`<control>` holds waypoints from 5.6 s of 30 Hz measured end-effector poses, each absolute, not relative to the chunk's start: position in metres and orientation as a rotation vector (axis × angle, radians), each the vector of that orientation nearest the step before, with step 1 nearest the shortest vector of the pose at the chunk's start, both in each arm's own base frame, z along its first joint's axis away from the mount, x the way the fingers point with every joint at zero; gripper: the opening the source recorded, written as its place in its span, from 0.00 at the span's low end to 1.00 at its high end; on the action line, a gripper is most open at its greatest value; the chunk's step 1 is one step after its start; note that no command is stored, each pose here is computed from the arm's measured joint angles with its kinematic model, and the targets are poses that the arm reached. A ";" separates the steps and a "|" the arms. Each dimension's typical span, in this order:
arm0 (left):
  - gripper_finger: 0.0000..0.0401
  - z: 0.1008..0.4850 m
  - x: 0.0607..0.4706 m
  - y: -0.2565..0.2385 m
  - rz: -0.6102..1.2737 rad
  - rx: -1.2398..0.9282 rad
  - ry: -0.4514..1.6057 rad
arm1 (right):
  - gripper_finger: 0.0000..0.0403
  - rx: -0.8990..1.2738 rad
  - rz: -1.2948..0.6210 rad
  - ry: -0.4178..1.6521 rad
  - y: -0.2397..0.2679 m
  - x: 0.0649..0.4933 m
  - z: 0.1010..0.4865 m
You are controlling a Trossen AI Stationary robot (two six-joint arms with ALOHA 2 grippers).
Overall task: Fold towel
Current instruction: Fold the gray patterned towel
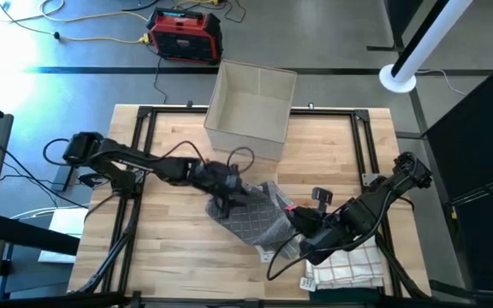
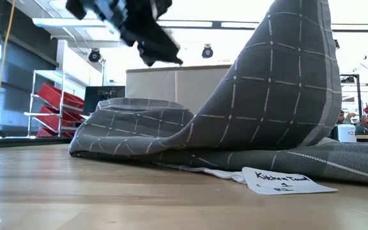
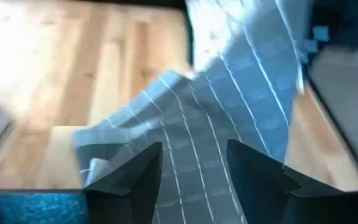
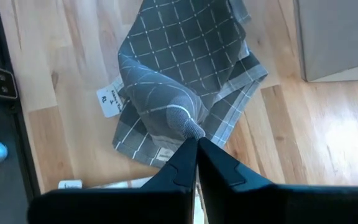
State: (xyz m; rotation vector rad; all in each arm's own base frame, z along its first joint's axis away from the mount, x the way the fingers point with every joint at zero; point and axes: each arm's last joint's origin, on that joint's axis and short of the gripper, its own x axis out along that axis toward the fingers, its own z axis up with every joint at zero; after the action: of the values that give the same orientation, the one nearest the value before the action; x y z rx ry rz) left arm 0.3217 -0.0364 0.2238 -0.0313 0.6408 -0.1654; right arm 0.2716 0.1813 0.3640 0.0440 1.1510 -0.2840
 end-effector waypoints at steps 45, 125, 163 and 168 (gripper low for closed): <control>0.03 0.164 0.340 -0.022 0.059 -0.097 0.879 | 0.00 0.014 -0.341 1.138 0.178 0.270 0.364; 0.50 0.164 0.155 -0.061 -0.242 -0.594 1.089 | 0.00 -0.078 0.011 1.429 0.170 0.364 0.271; 0.31 0.147 0.159 -0.042 0.018 -0.269 1.169 | 0.00 -0.079 -0.064 1.411 0.161 0.367 0.271; 0.03 0.145 0.162 -0.042 -0.034 -0.298 1.189 | 0.00 -0.082 -0.063 1.410 0.161 0.367 0.271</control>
State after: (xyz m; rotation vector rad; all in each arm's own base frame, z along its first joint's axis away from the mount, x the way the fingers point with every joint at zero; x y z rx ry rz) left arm 0.1617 -0.0424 0.1450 -0.2976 1.1890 -0.0340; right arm 0.3671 0.1615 0.2712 -0.0820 1.4104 -0.0626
